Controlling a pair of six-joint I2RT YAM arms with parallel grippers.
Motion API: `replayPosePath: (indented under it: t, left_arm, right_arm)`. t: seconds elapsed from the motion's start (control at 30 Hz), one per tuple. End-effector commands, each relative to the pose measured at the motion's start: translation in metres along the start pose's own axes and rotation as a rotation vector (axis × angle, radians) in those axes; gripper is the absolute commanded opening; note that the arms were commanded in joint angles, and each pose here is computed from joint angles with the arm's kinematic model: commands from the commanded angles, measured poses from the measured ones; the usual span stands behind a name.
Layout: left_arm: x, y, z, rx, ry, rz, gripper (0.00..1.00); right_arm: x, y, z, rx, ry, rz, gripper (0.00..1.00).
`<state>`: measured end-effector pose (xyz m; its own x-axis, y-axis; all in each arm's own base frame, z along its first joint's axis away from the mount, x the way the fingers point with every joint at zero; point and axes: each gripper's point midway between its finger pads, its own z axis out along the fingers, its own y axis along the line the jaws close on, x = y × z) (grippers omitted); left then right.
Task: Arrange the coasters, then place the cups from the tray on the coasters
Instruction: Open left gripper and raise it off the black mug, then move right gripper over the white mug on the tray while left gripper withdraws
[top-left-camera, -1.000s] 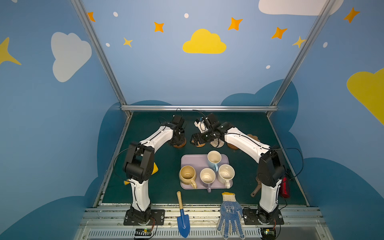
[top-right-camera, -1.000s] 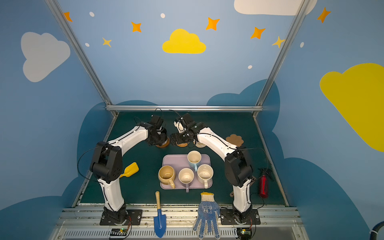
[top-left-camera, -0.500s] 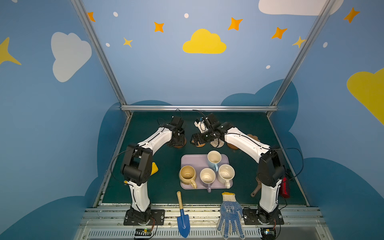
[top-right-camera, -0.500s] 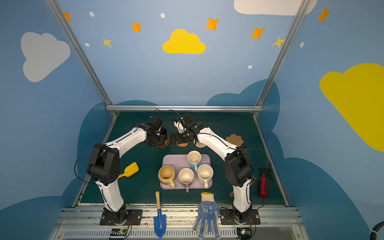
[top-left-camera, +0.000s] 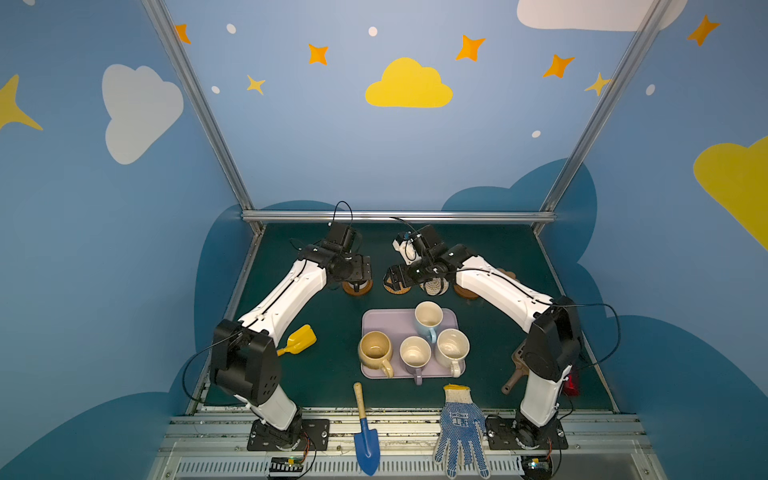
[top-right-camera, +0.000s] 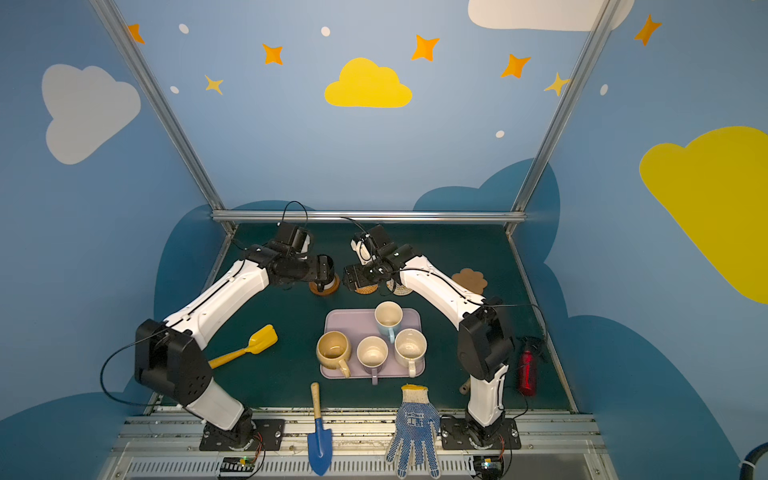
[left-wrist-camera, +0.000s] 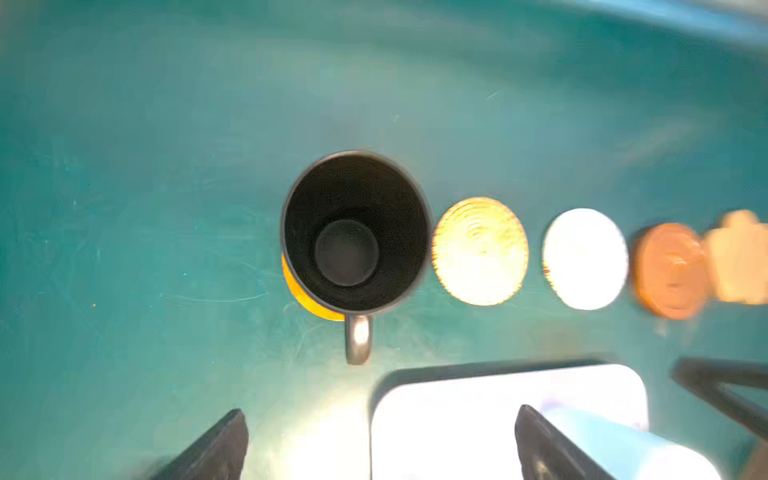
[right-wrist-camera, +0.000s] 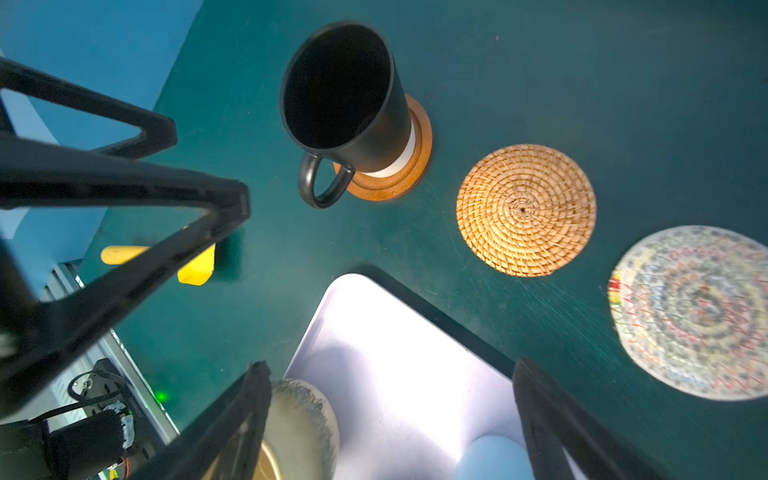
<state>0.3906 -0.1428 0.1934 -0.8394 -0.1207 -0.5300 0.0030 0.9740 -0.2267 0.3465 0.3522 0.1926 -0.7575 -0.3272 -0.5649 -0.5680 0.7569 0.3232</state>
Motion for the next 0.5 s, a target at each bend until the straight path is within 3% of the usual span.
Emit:
replayPosePath:
  t: [0.0, 0.27, 0.47]
  left_arm:
    - [-0.002, -0.015, -0.022, 0.105, -0.041, -0.009, 0.99]
    - [-0.002, -0.046, -0.065, 0.325, -0.102, -0.058, 0.99]
    - [0.013, -0.073, -0.081, 0.522, -0.056, -0.100, 0.99]
  right_arm:
    - [0.000, 0.005, -0.026, 0.020, -0.028, -0.009, 0.92]
    - [0.021, 0.002, -0.057, 0.066, -0.024, -0.016, 0.92]
    - [0.045, 0.000, -0.077, 0.081, -0.005, -0.019, 0.90]
